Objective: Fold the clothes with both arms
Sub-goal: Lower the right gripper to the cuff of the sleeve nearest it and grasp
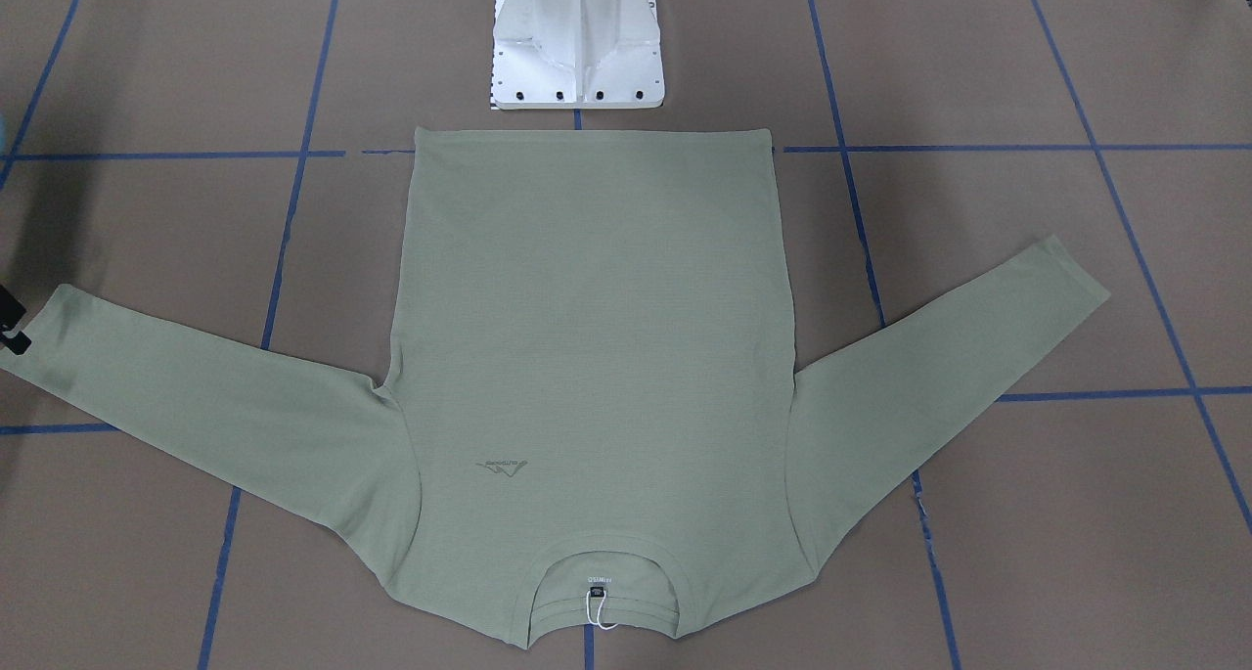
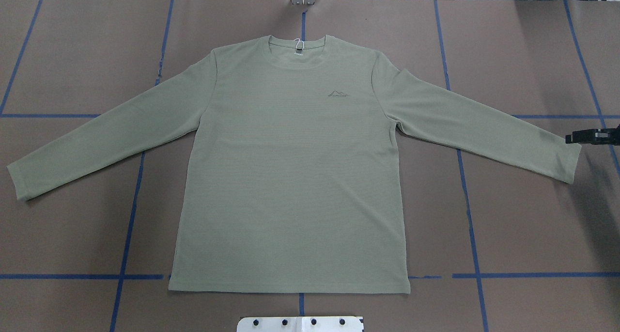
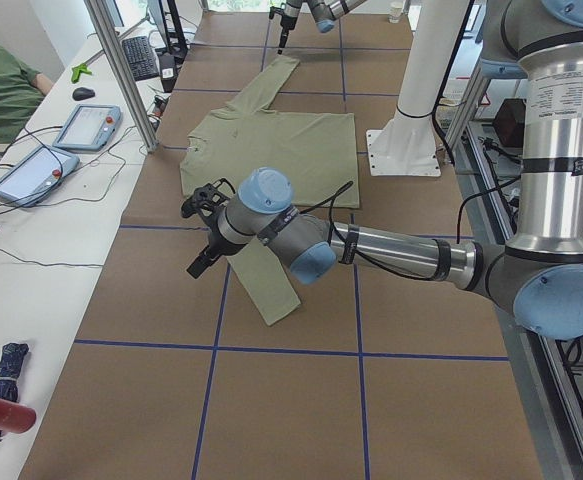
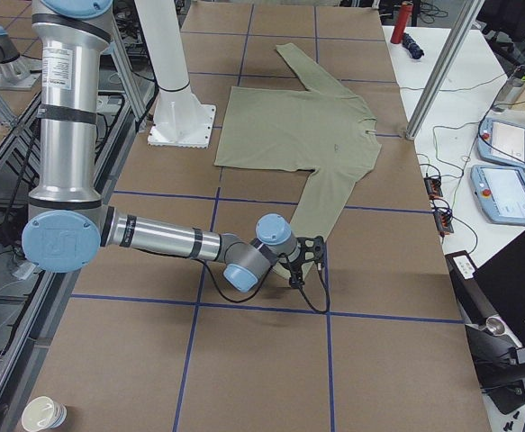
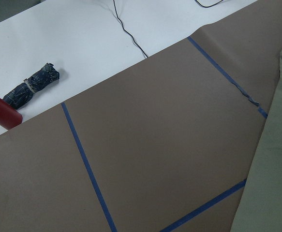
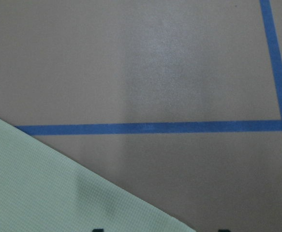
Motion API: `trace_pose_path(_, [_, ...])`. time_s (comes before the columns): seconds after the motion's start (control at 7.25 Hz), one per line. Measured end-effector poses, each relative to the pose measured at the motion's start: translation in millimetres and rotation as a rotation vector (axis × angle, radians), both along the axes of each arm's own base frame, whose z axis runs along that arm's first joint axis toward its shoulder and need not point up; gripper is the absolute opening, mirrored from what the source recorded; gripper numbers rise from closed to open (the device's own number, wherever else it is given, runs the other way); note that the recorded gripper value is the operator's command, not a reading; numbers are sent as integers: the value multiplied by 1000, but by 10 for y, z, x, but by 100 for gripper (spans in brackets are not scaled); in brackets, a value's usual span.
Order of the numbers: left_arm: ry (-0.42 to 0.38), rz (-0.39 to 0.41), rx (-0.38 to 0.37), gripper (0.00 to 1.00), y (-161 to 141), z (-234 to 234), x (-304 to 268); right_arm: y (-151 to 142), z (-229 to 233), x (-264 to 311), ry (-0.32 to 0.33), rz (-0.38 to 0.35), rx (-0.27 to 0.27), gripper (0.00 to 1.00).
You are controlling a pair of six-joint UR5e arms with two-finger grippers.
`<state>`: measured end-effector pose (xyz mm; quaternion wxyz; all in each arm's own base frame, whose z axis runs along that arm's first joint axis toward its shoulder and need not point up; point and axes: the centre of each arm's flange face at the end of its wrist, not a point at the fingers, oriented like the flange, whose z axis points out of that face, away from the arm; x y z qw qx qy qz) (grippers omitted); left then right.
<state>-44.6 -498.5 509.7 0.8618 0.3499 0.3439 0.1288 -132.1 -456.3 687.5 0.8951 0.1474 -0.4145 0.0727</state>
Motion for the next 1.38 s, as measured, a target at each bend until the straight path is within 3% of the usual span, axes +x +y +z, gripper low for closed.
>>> trace_pose_path(0.97, [-1,-1,4,100,3,-16,-8,15,102,-152,22,-18,-3,73])
trace_pose_path(1.38, [-1,-1,4,100,3,-16,-8,23,147,-164,26,-20,-9,64])
